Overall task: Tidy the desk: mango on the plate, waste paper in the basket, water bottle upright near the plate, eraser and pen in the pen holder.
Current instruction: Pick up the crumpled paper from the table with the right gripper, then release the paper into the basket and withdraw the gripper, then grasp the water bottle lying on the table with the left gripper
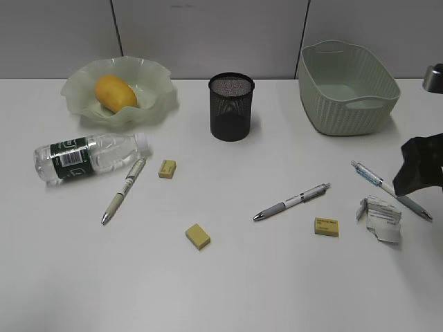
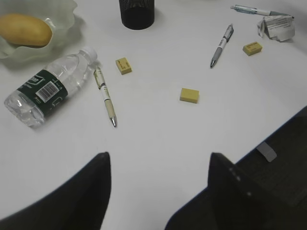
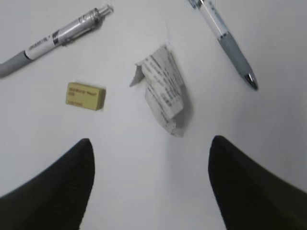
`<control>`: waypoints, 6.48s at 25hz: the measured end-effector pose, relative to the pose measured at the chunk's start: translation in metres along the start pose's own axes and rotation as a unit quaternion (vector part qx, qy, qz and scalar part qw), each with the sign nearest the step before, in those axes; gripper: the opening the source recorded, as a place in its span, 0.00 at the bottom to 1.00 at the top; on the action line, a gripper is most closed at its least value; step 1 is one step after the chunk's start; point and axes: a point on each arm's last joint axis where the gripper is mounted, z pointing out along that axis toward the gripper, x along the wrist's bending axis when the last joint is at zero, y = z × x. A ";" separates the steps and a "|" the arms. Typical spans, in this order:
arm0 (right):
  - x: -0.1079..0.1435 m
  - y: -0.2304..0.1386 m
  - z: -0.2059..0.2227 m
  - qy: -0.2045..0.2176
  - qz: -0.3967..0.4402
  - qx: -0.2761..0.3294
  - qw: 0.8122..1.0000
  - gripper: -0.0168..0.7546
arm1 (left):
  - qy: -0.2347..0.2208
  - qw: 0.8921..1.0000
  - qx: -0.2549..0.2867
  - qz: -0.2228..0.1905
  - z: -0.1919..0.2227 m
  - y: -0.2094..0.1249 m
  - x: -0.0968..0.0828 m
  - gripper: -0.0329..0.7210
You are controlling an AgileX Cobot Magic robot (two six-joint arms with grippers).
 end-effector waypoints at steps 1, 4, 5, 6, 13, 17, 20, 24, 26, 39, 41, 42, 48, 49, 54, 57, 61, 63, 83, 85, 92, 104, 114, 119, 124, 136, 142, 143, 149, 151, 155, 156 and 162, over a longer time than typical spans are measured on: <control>0.002 0.002 0.003 -0.001 -0.007 -0.006 1.000 0.78 | 0.000 1.000 0.000 0.000 0.000 0.000 0.000 0.68; 0.007 0.006 0.013 -0.014 -0.043 -0.021 0.999 0.78 | 0.000 1.000 0.000 0.000 0.000 0.000 0.000 0.68; 0.009 0.007 0.017 -0.019 -0.059 -0.022 0.998 0.78 | 0.000 1.000 0.000 0.000 0.000 0.000 0.000 0.68; 0.011 0.008 0.021 -0.023 -0.069 -0.023 0.997 0.78 | 0.000 1.000 0.000 0.000 0.000 0.000 0.000 0.68; 0.008 0.010 0.061 -0.042 -0.099 0.009 0.994 0.78 | 0.000 1.000 0.000 0.000 0.000 0.000 0.000 0.68; 0.007 0.014 0.082 -0.043 -0.096 0.030 0.994 0.78 | 0.000 1.000 0.000 0.000 0.000 0.000 0.000 0.68; 0.006 0.016 0.098 -0.044 -0.096 0.037 0.994 0.77 | 0.000 1.000 0.000 0.000 0.000 0.000 0.000 0.68; 0.004 0.013 0.112 -0.047 -0.096 0.056 0.993 0.62 | 0.000 1.000 0.000 0.000 0.000 0.000 0.000 0.68; 0.004 0.012 0.113 -0.047 -0.095 0.058 0.993 0.45 | 0.000 1.000 0.000 0.000 0.000 0.000 0.000 0.68; 0.012 0.038 0.079 -0.050 -0.090 0.119 0.988 0.10 | 0.000 1.000 0.000 0.000 0.000 0.000 0.000 0.68; 0.016 0.054 0.065 -0.049 -0.091 0.107 0.989 0.10 | 0.000 1.000 0.000 0.000 0.000 0.000 0.000 0.68; 0.019 0.064 0.058 -0.047 -0.091 0.094 0.990 0.10 | 0.000 1.000 0.000 0.000 0.000 0.000 0.000 0.68; 0.035 0.127 0.010 -0.036 -0.099 -0.041 0.994 0.10 | 0.000 1.000 0.000 0.000 0.000 0.000 0.000 0.68; 0.038 0.136 0.003 -0.034 -0.101 -0.070 0.992 0.10 | 0.000 1.000 0.000 0.000 0.000 0.000 0.000 0.68; 0.047 0.174 -0.028 -0.025 -0.112 -0.232 0.966 0.11 | 0.000 1.000 0.000 0.000 0.000 0.000 0.000 0.68; 0.047 0.188 -0.029 -0.035 -0.132 -0.297 0.945 0.11 | 0.000 1.000 0.000 0.000 0.000 0.000 0.000 0.68; 0.044 0.200 0.004 -0.059 -0.171 -0.320 0.930 0.11 | 0.000 1.000 0.000 0.000 0.000 0.000 0.000 0.68; 0.040 0.205 0.029 -0.064 -0.180 -0.318 0.929 0.11 | 0.000 1.000 0.000 0.000 0.000 0.000 0.000 0.68; 0.018 0.218 0.092 -0.057 -0.113 -0.282 0.951 0.81 | -0.001 1.000 0.000 0.000 0.000 0.000 0.000 0.68; 0.019 0.216 0.078 -0.056 -0.102 -0.271 0.956 0.80 | -0.001 1.000 0.000 0.000 0.000 0.000 0.000 0.68; 0.018 0.193 0.043 -0.062 -0.064 -0.144 0.986 0.76 | -0.001 1.000 0.000 0.000 0.000 0.000 0.000 0.68; 0.014 0.147 0.032 -0.082 -0.038 0.098 0.991 0.74 | -0.001 1.000 0.000 0.000 0.000 0.000 0.000 0.68; 0.023 0.099 -0.039 -0.052 -0.051 0.067 0.995 0.74 | -0.004 1.000 0.000 -0.003 0.000 0.000 -0.001 0.68; 0.019 0.051 -0.084 -0.049 -0.058 0.039 0.996 0.74 | -0.004 1.000 -0.001 -0.004 0.000 0.000 -0.001 0.68; 0.015 0.002 -0.125 -0.041 -0.064 -0.037 0.996 0.74 | -0.005 1.000 -0.001 -0.004 0.000 0.000 -0.001 0.68; -0.001 -0.110 -0.151 -0.024 -0.071 -0.183 0.980 0.73 | -0.007 1.000 -0.001 -0.006 0.000 0.000 -0.001 0.68; -0.009 -0.155 -0.145 -0.021 -0.073 -0.227 0.971 0.73 | -0.010 1.000 -0.001 -0.009 0.000 0.000 -0.002 0.68; -0.010 -0.161 -0.144 -0.018 -0.073 -0.232 0.970 0.73 | -0.012 1.000 -0.002 -0.011 0.000 0.000 -0.002 0.68; -0.014 -0.185 -0.144 -0.013 -0.074 -0.274 0.959 0.73 | -0.018 1.000 -0.014 -0.019 0.000 0.003 -0.003 0.68; -0.015 -0.188 -0.146 -0.018 -0.077 -0.285 0.955 0.73 | -0.014 0.999 -0.028 -0.017 0.000 0.005 -0.002 0.68; -0.014 -0.189 -0.146 -0.012 -0.075 -0.285 0.955 0.73 | 0.002 1.000 -0.029 -0.008 0.011 0.016 0.002 0.68; -0.014 -0.189 -0.145 -0.012 -0.075 -0.285 0.956 0.73 | 0.003 1.000 -0.024 -0.008 0.015 0.020 0.003 0.68; -0.015 -0.189 -0.143 -0.013 -0.075 -0.282 0.956 0.73 | 0.007 0.999 0.051 -0.009 0.057 0.056 0.010 0.68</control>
